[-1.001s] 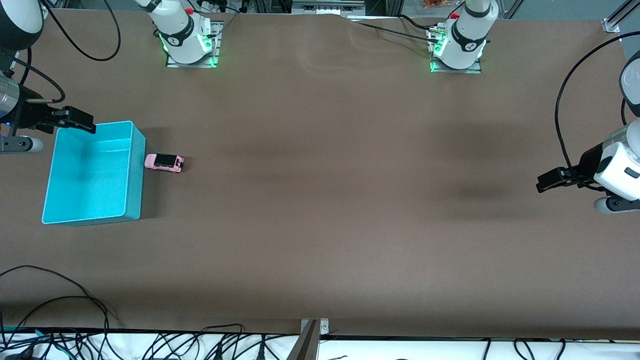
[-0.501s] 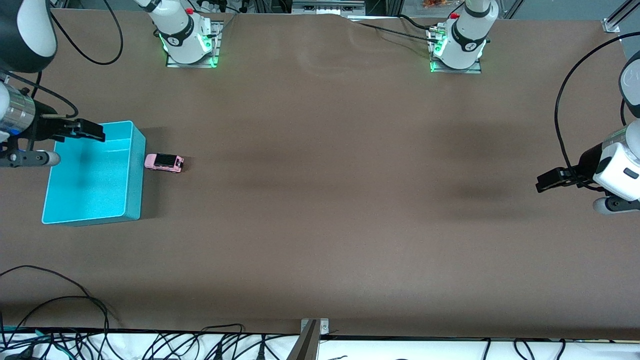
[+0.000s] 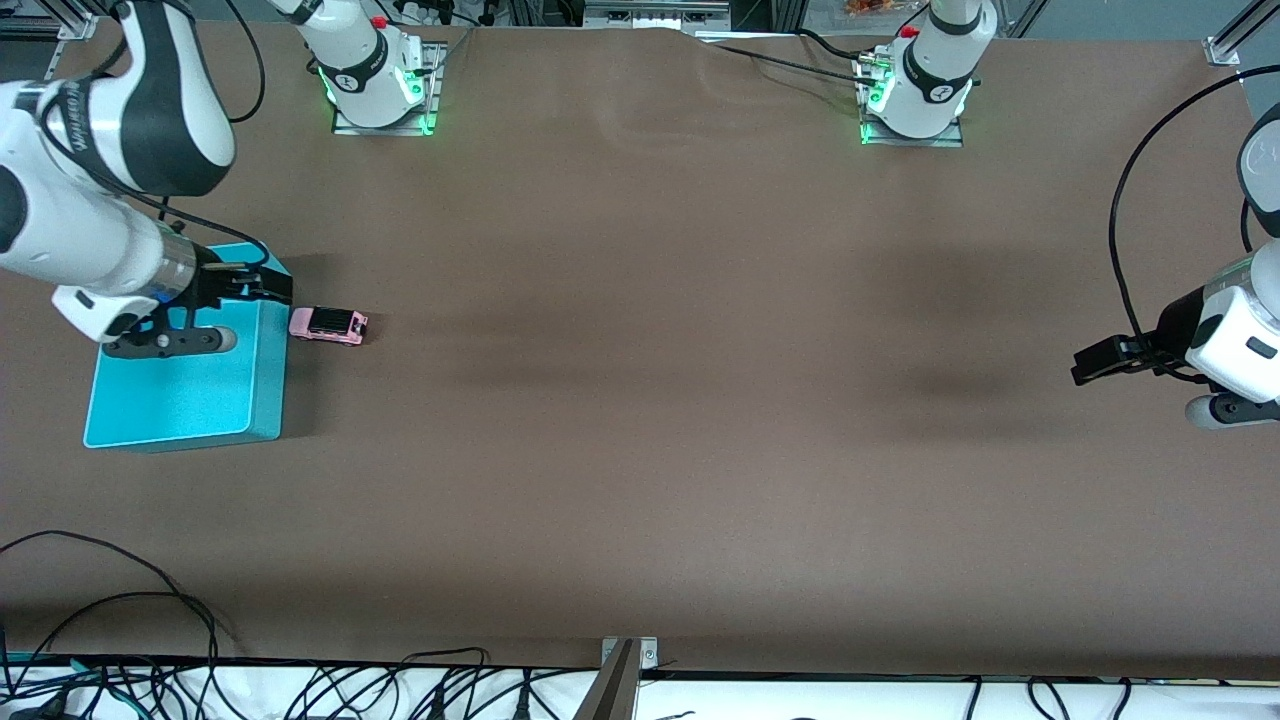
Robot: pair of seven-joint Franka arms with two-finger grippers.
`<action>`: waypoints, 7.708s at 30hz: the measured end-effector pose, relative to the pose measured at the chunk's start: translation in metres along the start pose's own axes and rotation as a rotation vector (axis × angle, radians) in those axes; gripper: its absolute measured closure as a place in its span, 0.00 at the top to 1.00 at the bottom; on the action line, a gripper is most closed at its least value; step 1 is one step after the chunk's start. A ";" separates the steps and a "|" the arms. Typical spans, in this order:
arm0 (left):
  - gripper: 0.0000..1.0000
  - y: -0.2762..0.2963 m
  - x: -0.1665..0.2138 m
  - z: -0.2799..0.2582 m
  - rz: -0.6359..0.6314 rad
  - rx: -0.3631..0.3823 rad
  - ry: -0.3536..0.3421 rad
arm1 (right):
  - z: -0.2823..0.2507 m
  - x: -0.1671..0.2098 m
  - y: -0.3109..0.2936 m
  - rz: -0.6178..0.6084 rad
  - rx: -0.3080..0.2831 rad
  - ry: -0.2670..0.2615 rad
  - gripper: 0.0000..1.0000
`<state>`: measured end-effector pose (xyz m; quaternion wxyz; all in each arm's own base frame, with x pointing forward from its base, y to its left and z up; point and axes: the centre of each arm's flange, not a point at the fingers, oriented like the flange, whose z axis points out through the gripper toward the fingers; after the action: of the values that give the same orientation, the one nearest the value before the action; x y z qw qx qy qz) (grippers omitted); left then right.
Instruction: Wind and store pink jeep toy
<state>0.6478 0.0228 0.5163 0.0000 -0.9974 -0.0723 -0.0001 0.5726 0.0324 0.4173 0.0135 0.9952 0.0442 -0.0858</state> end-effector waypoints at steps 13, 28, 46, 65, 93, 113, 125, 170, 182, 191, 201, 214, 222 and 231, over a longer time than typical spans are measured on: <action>1.00 -0.001 0.000 0.000 -0.002 0.000 -0.001 | 0.070 -0.021 -0.003 -0.004 -0.001 0.063 1.00; 1.00 -0.001 0.000 0.000 -0.002 0.000 -0.001 | 0.126 -0.051 0.000 0.051 0.003 0.041 1.00; 1.00 -0.002 0.000 0.000 -0.002 0.000 -0.001 | 0.185 -0.082 0.000 0.613 0.036 0.093 1.00; 1.00 -0.002 0.000 0.001 -0.003 0.000 -0.001 | 0.204 -0.074 0.000 1.100 0.098 0.139 1.00; 1.00 -0.002 0.000 0.002 -0.003 0.001 -0.004 | 0.219 -0.067 0.016 1.336 0.147 0.177 1.00; 1.00 -0.002 0.000 0.003 -0.003 0.001 -0.004 | 0.228 -0.066 0.043 1.389 0.133 0.186 0.62; 1.00 -0.002 0.000 0.003 -0.003 0.001 -0.004 | 0.205 -0.046 0.034 1.362 0.168 0.237 0.62; 1.00 -0.005 0.001 0.003 -0.007 0.001 -0.005 | 0.081 0.001 0.146 0.325 -0.027 0.149 0.62; 1.00 -0.005 0.001 0.003 -0.007 0.001 -0.005 | 0.129 -0.015 0.199 0.190 -0.032 0.048 0.62; 1.00 -0.005 0.001 0.003 -0.007 0.001 -0.005 | 0.181 -0.023 0.230 0.082 -0.034 -0.028 0.62; 1.00 -0.005 0.001 0.003 -0.007 0.001 -0.006 | 0.222 -0.033 0.267 0.107 -0.030 -0.021 0.62; 1.00 -0.005 0.000 0.006 -0.007 0.002 -0.012 | 0.227 -0.030 0.264 0.102 -0.024 -0.028 0.69; 1.00 -0.005 0.000 0.007 -0.007 0.002 -0.013 | 0.230 -0.018 0.243 0.132 -0.015 -0.020 0.86; 1.00 -0.005 0.000 0.007 -0.007 0.002 -0.014 | 0.184 -0.016 0.241 0.169 -0.023 0.018 0.89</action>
<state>0.6472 0.0277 0.5090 0.0004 -0.9971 -0.0760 0.0069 0.5475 -0.2150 0.2437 0.0319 0.9959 -0.0387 -0.0747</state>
